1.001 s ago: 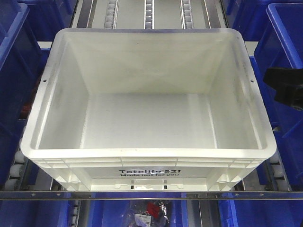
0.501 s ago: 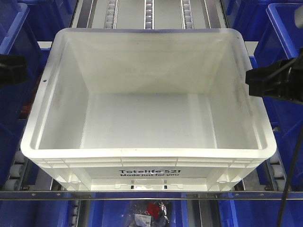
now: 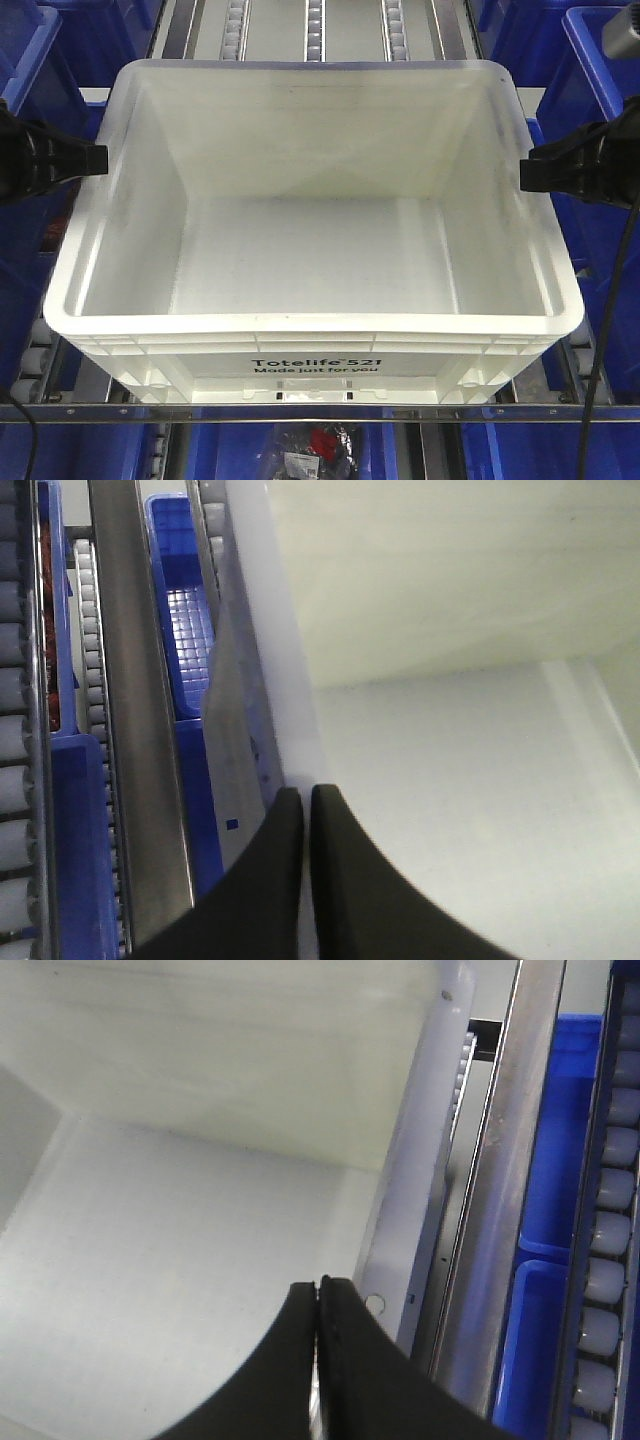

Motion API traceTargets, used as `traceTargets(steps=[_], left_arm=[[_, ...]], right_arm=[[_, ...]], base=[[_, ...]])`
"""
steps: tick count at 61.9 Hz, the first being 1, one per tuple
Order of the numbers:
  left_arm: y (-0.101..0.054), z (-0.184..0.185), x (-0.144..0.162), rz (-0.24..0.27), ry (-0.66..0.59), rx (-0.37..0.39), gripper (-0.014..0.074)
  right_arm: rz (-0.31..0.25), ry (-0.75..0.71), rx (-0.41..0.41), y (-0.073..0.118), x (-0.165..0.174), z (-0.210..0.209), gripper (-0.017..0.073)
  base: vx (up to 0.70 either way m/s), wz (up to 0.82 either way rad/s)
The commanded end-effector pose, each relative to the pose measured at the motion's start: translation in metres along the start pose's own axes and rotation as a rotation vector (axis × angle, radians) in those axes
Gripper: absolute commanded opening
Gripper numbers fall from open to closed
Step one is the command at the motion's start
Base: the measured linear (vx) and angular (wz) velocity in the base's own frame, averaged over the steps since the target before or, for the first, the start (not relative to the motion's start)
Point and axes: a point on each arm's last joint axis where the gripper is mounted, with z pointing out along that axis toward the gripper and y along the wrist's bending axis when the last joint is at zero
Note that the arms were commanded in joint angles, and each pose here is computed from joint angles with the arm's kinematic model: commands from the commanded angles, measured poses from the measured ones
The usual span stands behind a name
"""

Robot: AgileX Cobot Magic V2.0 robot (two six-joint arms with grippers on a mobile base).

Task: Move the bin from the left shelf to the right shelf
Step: 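Move both grippers down onto the tote's opposite side walls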

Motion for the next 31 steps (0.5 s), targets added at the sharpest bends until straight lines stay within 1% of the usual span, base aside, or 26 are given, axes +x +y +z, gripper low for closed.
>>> traceTargets(steps=[1, 16, 31], left_arm=[[-0.007, -0.012, -0.01, 0.0, -0.05, 0.027, 0.0001], [-0.02, -0.039, -0.041, 0.034, -0.097, 0.065, 0.0002], [-0.019, -0.032, -0.038, 0.037, -0.029, 0.063, 0.0013]], right_arm=[[-0.002, -0.113, 0.012, 0.0, -0.016, -0.011, -0.0003], [-0.002, -0.117, 0.013, 0.0, -0.016, -0.011, -0.0001], [-0.002, -0.137, 0.017, 0.0, -0.018, -0.011, 0.002]], base=[[0.0, 0.0], [0.0, 0.0], [0.0, 0.0]])
